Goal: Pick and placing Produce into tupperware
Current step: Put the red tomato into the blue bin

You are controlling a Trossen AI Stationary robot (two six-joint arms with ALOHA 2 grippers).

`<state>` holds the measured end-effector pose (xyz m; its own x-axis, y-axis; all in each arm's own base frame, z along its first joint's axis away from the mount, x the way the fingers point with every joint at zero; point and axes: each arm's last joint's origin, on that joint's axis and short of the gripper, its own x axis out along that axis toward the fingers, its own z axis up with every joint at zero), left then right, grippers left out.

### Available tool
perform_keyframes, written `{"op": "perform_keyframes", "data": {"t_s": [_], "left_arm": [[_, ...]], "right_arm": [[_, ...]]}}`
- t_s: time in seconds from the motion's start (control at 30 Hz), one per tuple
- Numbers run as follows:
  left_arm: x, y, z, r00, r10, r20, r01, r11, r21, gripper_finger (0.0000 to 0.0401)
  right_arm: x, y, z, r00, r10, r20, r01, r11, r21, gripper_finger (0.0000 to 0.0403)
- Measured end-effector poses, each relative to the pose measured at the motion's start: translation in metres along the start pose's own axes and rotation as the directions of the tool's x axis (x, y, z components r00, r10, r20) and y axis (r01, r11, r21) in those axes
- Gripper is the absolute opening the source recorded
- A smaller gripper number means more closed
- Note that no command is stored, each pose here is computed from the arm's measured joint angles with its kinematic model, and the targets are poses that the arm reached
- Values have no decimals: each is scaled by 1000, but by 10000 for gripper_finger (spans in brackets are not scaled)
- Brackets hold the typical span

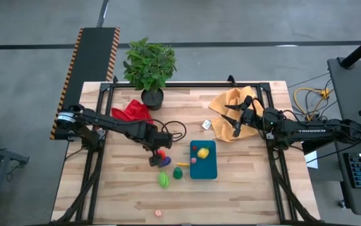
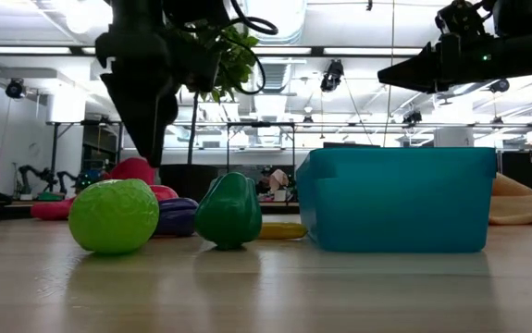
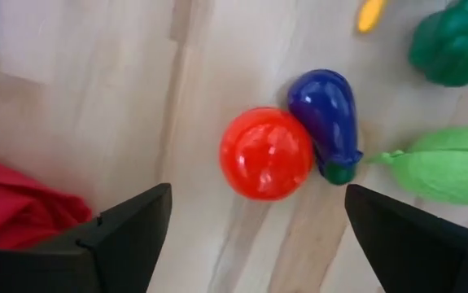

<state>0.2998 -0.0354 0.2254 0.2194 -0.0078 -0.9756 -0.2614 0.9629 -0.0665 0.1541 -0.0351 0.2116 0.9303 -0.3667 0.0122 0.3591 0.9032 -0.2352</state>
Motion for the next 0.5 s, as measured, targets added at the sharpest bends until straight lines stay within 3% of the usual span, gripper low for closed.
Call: {"op": "perform_keyframes", "data": {"t_s": [0.5], "left_arm": [[6, -8, -4, 998, 45, 53, -46, 999, 18, 350]], "right_arm": [[0, 0, 0, 1000, 0, 0, 0, 1000, 0, 206]]}}
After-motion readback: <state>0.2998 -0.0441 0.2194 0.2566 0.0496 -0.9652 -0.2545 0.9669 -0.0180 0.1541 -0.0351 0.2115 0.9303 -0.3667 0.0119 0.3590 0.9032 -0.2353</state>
